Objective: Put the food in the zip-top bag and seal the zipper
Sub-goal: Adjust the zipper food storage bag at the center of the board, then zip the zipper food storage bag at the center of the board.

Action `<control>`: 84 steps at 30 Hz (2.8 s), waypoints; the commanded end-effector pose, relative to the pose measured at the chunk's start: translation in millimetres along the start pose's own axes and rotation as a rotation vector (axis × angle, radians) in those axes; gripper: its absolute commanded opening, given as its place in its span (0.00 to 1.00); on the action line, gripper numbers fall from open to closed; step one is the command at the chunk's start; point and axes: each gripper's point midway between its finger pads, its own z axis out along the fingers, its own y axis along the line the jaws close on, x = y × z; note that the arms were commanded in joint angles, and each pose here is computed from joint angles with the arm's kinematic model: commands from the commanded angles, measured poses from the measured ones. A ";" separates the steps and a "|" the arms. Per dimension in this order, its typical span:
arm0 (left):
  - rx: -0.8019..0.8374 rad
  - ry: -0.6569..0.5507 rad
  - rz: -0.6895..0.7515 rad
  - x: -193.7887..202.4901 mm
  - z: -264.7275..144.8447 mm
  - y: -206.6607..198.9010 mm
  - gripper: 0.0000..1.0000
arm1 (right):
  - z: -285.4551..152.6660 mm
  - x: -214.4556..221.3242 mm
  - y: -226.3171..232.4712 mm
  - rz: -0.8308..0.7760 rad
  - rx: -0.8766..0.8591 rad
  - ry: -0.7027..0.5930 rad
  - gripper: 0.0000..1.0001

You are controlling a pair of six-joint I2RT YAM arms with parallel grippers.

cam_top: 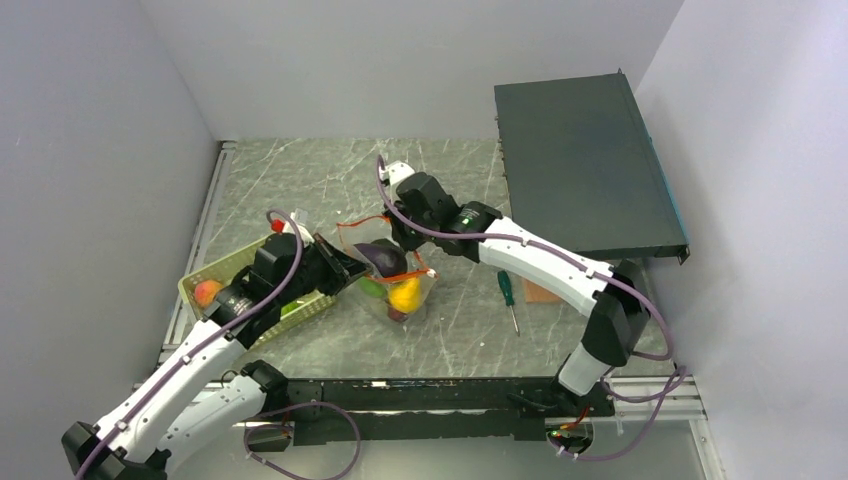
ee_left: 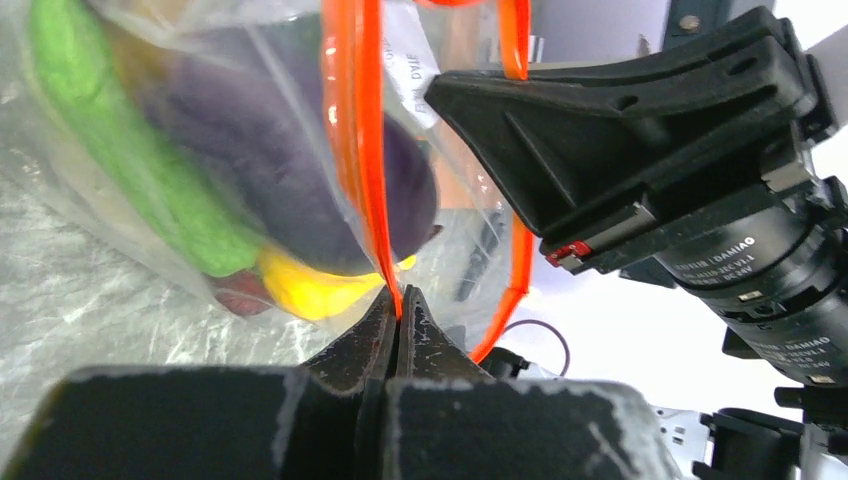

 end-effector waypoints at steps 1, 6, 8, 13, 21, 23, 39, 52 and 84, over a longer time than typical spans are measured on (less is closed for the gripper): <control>0.161 -0.016 0.065 -14.8 -31.2 -67.2 0.00 | -49.6 -68.6 8.6 -0.048 0.008 -0.189 0.00; 0.269 -0.003 0.049 -13.7 -53.5 -98.5 0.00 | -78.6 -83.5 23.8 -0.045 -0.072 -0.221 0.00; 0.236 -0.032 0.031 -15.5 -47.4 -83.4 0.00 | -71.9 -71.2 31.3 -0.030 -0.120 -0.196 0.00; 0.083 -0.027 -0.047 -1.0 -7.6 -12.6 0.00 | -37.1 -31.8 27.0 0.030 -0.107 -0.133 0.00; 0.143 0.048 0.037 0.3 1.2 -35.5 0.00 | -42.0 -54.6 19.5 -0.044 -0.054 -0.158 0.00; 0.178 0.014 0.100 -12.9 -17.6 -67.5 0.00 | -58.2 -71.7 24.5 -0.050 -0.076 -0.202 0.00; 0.074 0.019 -0.037 4.6 -3.1 -6.5 0.00 | -45.6 -34.5 55.1 0.039 -0.266 -0.145 0.00; 0.111 -0.014 0.007 -7.5 -16.6 -31.9 0.00 | -93.6 -24.2 56.8 -0.063 -0.351 -0.176 0.41; 0.086 -0.022 0.125 -14.2 -25.0 -40.4 0.00 | -99.1 19.4 11.8 -0.291 -0.234 -0.385 0.05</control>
